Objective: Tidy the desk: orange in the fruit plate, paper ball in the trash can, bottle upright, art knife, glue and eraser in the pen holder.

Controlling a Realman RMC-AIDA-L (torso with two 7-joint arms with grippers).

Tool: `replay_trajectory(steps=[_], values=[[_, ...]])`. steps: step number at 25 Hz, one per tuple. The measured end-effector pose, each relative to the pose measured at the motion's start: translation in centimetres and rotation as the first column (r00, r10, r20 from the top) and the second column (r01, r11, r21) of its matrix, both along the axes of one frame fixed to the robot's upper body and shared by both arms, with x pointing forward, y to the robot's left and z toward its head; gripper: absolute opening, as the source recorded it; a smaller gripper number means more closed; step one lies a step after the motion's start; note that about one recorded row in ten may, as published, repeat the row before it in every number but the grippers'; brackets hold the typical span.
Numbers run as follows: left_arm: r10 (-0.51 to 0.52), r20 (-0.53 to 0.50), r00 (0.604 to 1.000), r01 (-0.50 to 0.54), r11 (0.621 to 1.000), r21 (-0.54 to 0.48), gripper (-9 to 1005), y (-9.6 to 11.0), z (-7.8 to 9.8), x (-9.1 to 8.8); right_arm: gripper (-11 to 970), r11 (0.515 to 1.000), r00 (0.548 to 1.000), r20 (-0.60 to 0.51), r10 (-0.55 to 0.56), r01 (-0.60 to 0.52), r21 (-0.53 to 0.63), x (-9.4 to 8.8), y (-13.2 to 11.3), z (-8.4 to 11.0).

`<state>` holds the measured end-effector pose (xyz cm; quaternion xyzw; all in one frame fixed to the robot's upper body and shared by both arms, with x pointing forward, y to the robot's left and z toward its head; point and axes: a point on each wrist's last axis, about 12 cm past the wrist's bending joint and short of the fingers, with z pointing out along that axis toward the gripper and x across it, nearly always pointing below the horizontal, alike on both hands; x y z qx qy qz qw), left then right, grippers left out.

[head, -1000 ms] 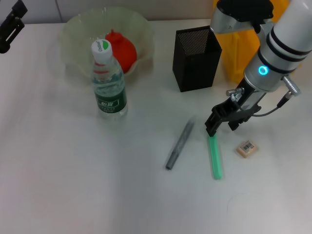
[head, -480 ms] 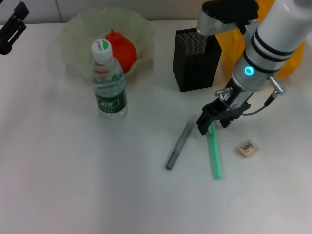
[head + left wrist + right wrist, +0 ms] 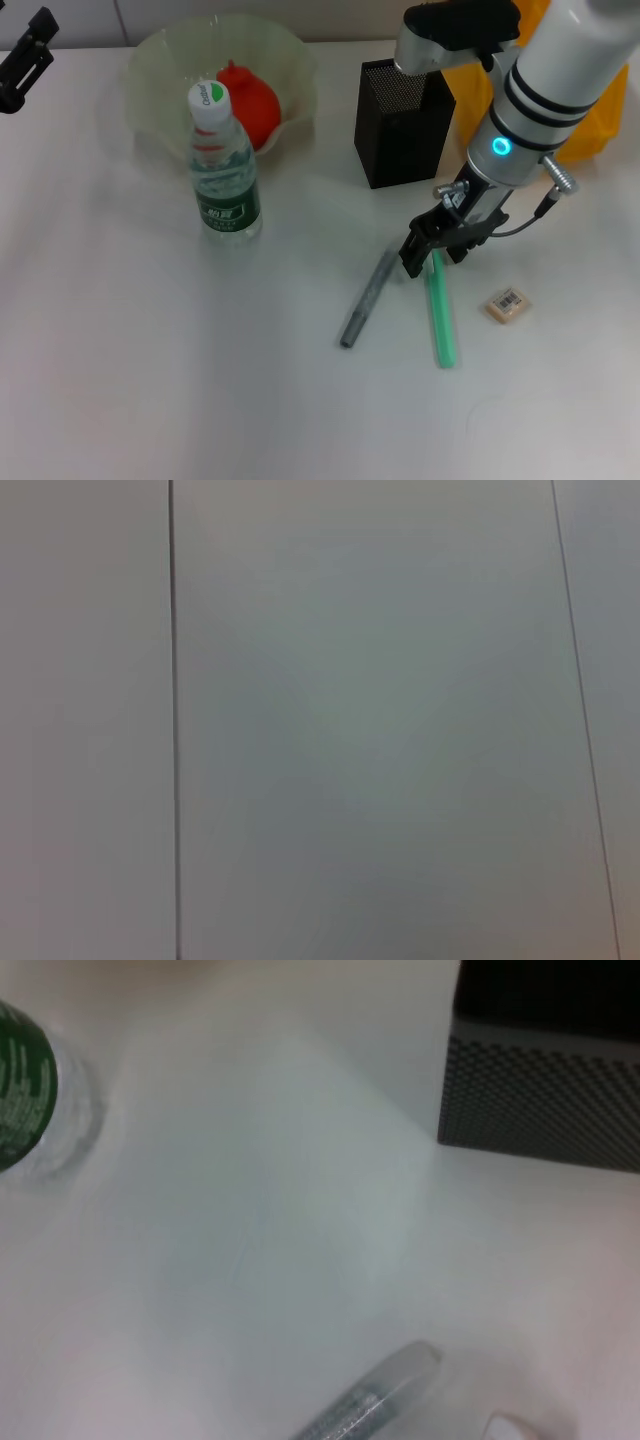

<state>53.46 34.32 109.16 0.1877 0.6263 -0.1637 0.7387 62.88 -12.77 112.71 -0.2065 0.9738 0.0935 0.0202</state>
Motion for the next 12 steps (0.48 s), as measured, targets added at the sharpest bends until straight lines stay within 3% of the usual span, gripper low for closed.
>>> replay_trajectory(steps=[12], values=[[0.002,0.006,1.000,-0.002,1.000,0.010,618,-0.12,0.07,0.21,530,1.000,1.000,-0.013,-0.001,0.001,-0.007,-0.16,-0.02,-0.33]])
